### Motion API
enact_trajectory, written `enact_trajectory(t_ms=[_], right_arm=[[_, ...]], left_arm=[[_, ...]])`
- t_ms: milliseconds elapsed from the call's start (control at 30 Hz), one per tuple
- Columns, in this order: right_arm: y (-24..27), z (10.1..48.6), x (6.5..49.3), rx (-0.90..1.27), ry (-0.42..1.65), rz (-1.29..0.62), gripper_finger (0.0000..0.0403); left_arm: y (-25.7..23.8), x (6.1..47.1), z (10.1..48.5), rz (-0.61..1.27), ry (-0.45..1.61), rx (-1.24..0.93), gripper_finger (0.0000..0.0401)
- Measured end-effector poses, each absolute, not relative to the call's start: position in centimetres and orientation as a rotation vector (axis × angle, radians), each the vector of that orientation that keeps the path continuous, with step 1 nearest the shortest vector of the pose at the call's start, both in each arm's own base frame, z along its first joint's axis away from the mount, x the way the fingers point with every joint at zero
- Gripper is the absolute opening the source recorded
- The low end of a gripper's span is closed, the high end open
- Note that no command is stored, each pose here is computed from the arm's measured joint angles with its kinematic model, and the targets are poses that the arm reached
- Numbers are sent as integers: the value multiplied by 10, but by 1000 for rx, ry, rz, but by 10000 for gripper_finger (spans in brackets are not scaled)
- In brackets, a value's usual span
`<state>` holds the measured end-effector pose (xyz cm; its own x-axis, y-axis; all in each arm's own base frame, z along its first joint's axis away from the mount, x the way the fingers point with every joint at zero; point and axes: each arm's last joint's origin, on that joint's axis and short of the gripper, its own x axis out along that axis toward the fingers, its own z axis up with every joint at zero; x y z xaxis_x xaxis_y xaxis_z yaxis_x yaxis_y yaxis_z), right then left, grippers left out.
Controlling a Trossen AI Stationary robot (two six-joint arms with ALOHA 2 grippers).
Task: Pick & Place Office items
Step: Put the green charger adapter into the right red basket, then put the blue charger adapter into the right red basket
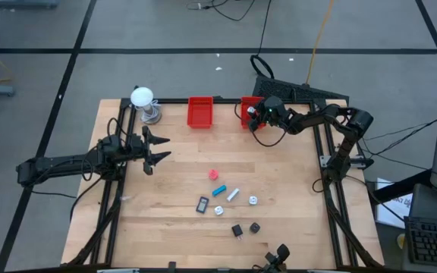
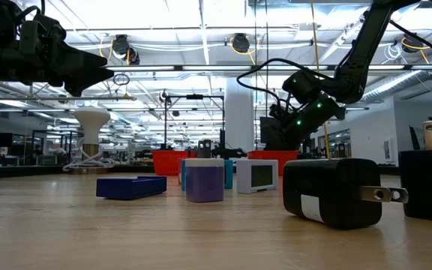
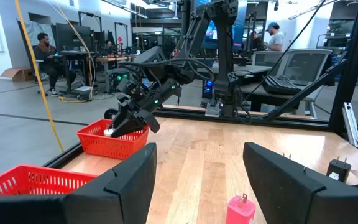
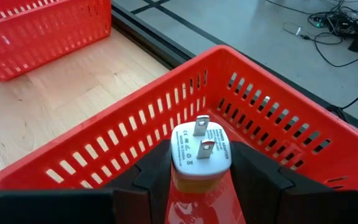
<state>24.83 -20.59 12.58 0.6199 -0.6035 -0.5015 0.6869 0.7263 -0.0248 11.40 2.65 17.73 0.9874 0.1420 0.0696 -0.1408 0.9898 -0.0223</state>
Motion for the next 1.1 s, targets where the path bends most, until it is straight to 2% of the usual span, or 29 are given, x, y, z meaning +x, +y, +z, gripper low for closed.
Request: enact_trajectory(t_ms=[133, 467, 700, 967, 1100], right_arm=[[-206, 126, 248, 171, 509, -745, 140], [-206, 127, 249, 154, 495, -743, 177], [-207, 131, 250, 61, 491, -726, 176], [-199, 170, 251, 2, 345, -702, 177], [-166, 201, 261, -79, 269, -473, 173]], left_arm=[[27, 114, 177, 142, -71, -17, 244], [27, 114, 177, 142, -71, -17, 244], [27, 114, 177, 142, -71, -17, 244], [27, 114, 177, 142, -71, -17, 244], [27, 114, 177, 142, -71, -17, 244]])
